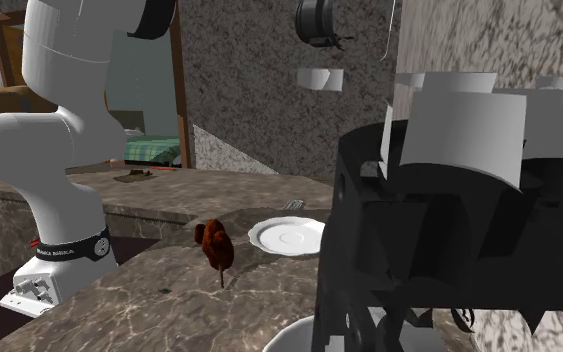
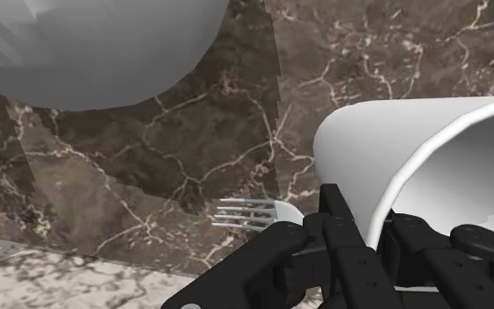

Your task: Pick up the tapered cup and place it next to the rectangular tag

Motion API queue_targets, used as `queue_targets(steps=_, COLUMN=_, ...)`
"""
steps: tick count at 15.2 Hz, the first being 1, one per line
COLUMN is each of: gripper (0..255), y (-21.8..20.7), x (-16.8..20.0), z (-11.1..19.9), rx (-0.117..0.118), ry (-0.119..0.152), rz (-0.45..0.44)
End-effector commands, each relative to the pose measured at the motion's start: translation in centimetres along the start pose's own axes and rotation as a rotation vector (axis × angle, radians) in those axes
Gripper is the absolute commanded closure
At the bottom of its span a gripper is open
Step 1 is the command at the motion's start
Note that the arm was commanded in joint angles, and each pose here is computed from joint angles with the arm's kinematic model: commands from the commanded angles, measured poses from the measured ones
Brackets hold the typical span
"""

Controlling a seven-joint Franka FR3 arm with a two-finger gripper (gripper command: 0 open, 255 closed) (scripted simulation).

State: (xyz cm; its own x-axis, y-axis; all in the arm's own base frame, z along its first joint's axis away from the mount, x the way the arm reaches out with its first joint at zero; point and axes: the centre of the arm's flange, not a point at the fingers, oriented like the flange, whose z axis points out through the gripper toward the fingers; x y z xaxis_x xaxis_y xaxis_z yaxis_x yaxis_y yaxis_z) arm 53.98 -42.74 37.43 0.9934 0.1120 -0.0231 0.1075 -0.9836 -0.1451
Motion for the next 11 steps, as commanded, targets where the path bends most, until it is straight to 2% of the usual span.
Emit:
queue_targets(steps=1, gripper=255, y=0.0, x=0.0, z=0.0, rx=0.0, ry=0.0, rz=0.0)
queue_targets(steps=6, gripper=255, y=0.0, x=0.0, z=0.0, rx=0.0, ry=0.0, rz=0.0)
queue_targets(steps=11, gripper=255, y=-0.4, x=-0.1, z=-2.6, rx=0.0, ry=0.0, rz=0.0)
